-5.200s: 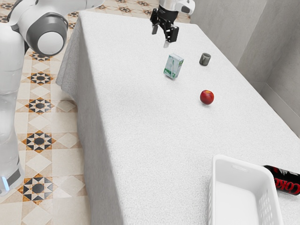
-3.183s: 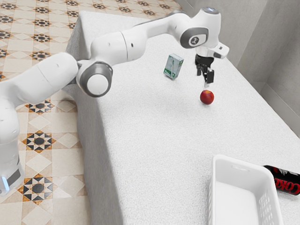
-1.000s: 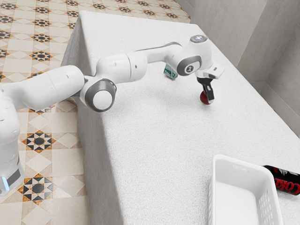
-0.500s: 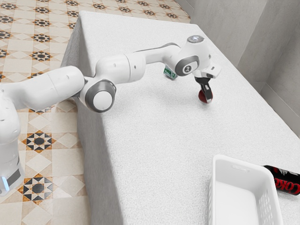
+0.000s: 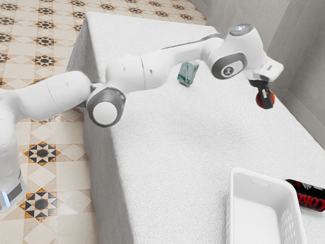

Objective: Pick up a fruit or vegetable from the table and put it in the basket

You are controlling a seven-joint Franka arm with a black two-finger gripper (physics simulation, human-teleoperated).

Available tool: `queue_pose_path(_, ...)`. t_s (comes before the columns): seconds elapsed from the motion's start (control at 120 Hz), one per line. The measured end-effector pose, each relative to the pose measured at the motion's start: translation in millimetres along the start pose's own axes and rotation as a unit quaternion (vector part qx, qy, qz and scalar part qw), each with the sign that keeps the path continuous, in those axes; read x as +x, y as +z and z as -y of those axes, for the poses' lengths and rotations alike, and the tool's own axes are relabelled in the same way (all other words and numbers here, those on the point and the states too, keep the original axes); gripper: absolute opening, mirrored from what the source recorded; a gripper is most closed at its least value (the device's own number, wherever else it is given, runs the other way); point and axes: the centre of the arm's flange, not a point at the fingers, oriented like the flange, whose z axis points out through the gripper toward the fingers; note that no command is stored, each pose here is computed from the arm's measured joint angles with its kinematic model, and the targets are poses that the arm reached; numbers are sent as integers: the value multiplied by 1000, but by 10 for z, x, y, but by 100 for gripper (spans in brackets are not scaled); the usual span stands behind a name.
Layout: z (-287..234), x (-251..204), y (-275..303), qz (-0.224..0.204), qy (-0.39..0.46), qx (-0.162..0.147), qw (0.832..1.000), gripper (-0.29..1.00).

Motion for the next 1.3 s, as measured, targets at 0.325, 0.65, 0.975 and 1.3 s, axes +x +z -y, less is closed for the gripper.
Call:
queue_pose_path(0.325, -3038, 501, -303, -36, 147, -116, 982, 34)
queue_pose_path(0.65, -3973, 249, -354, 65, 212, -137, 965, 34)
queue_pose_path(0.975, -3733, 146, -79, 97, 167, -157, 969, 46)
queue_pose_path(1.3, -3191, 70, -40, 152, 160, -110, 969, 68)
